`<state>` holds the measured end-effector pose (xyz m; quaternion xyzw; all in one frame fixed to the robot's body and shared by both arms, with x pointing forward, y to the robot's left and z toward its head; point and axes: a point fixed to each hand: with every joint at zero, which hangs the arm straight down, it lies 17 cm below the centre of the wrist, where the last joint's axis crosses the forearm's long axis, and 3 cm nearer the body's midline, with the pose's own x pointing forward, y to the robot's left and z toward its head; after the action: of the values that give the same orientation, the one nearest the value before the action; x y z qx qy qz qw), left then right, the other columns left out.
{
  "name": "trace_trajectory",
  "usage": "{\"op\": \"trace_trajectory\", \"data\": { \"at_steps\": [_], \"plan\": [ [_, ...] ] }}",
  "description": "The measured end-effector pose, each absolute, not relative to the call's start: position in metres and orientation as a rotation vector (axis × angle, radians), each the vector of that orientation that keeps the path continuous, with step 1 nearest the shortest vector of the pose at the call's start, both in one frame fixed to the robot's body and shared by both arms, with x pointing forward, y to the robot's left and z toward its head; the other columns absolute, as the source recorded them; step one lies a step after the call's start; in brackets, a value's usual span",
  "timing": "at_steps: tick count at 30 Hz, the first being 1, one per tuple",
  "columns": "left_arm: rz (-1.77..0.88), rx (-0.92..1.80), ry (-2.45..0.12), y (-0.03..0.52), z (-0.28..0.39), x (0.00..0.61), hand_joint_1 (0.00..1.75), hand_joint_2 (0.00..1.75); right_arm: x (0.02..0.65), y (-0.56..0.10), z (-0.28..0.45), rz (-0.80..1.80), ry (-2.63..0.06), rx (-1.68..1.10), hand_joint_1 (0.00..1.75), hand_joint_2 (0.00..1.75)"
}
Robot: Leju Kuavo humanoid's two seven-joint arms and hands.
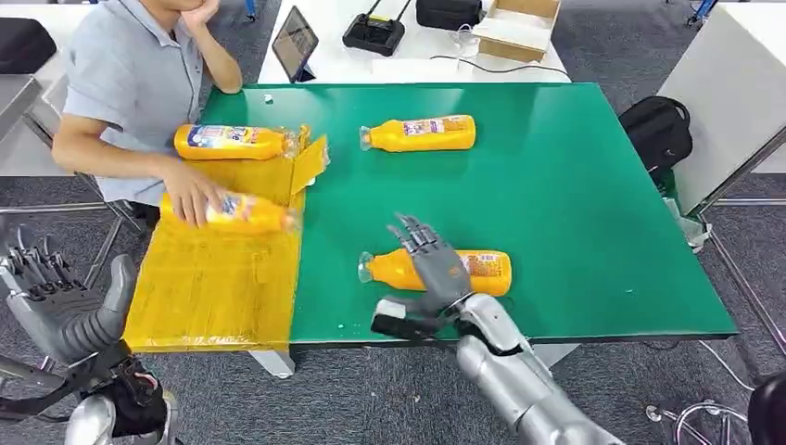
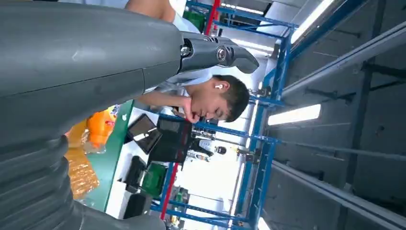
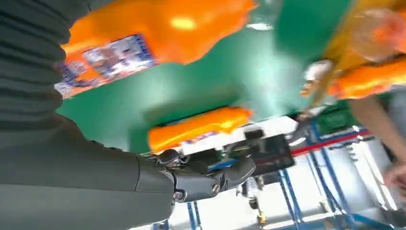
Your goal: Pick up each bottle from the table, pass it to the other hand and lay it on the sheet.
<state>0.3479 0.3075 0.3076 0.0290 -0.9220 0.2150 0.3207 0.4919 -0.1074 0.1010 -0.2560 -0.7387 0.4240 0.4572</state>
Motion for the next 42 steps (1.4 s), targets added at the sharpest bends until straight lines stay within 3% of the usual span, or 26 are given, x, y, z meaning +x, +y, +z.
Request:
{"op": "trace_trajectory", "data": {
  "at_steps": [12, 20, 42],
  "plan": [
    [0.576, 0.004, -2.067, 0.281, 0.235, 0.399, 0.00, 1.75, 0.520, -0.153, 0.047, 1.155, -1.478, -0.731, 0.00, 1.75],
    [0.508, -0.033, -1.983, 0.261, 0.213, 0.417, 0.00, 1.75, 0.521, -0.175, 0.014, 1.215, -1.282, -0.795, 0.00, 1.75],
    [0.441, 0.018, -1.909, 0.273, 0.189, 0.386, 0.00, 1.75, 0.485, -0.202, 0.007, 1.343, -1.228, -0.995, 0.00, 1.75]
  ]
}}
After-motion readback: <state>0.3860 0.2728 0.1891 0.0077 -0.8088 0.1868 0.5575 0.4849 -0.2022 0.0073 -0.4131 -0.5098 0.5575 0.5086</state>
